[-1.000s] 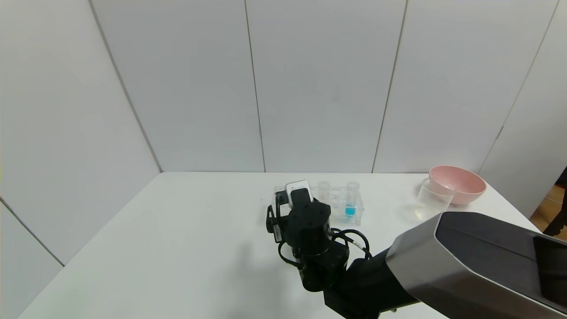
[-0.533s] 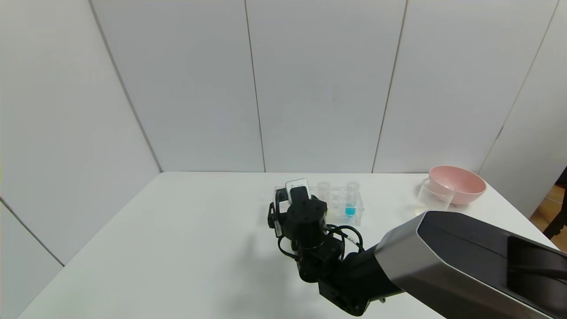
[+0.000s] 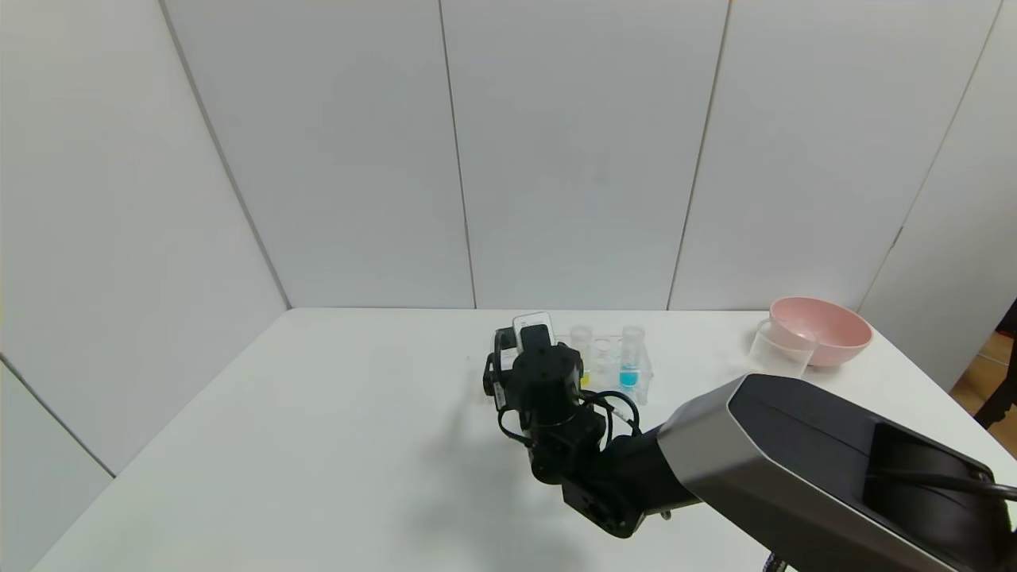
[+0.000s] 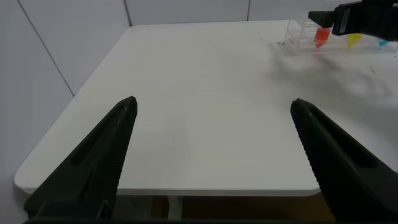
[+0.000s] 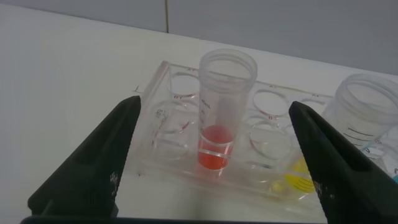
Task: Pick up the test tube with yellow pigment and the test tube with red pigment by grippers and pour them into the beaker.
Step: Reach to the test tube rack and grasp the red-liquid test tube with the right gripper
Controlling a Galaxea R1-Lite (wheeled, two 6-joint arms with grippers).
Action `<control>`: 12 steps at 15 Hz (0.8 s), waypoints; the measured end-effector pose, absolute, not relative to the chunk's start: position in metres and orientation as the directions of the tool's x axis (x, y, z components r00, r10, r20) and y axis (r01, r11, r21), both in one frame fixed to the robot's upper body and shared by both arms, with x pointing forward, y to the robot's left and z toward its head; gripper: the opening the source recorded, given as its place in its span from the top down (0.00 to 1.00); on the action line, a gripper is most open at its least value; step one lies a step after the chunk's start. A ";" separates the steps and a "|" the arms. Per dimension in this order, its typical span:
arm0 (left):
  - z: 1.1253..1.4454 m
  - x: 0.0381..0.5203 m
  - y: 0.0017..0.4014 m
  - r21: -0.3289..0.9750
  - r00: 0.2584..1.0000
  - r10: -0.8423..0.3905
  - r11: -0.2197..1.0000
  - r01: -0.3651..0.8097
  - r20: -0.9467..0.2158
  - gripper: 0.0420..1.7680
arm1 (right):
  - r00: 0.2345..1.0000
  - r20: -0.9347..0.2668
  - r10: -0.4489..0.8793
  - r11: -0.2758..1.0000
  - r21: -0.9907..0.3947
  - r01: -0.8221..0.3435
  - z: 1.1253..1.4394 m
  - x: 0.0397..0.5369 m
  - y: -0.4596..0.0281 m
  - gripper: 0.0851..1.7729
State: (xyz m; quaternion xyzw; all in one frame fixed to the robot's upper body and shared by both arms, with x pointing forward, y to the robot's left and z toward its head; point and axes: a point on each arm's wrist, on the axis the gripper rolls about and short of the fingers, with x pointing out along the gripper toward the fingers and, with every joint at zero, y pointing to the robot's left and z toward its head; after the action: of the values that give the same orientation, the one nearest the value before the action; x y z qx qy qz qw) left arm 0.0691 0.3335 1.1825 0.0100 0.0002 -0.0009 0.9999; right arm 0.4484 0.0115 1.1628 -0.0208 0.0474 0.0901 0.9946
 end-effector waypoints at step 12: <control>1.182 0.069 0.333 0.020 1.000 -0.002 1.000 0.002 0.000 0.00 | 0.986 -0.074 0.146 0.989 -0.016 -0.148 1.165 0.471 0.010 0.04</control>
State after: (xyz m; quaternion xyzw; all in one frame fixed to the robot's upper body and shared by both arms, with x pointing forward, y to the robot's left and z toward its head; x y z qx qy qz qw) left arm 0.0691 0.3335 1.1825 0.0098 0.0000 -0.0009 1.0000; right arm 0.4707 0.0104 1.1646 -0.0106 0.0362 0.0738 0.9966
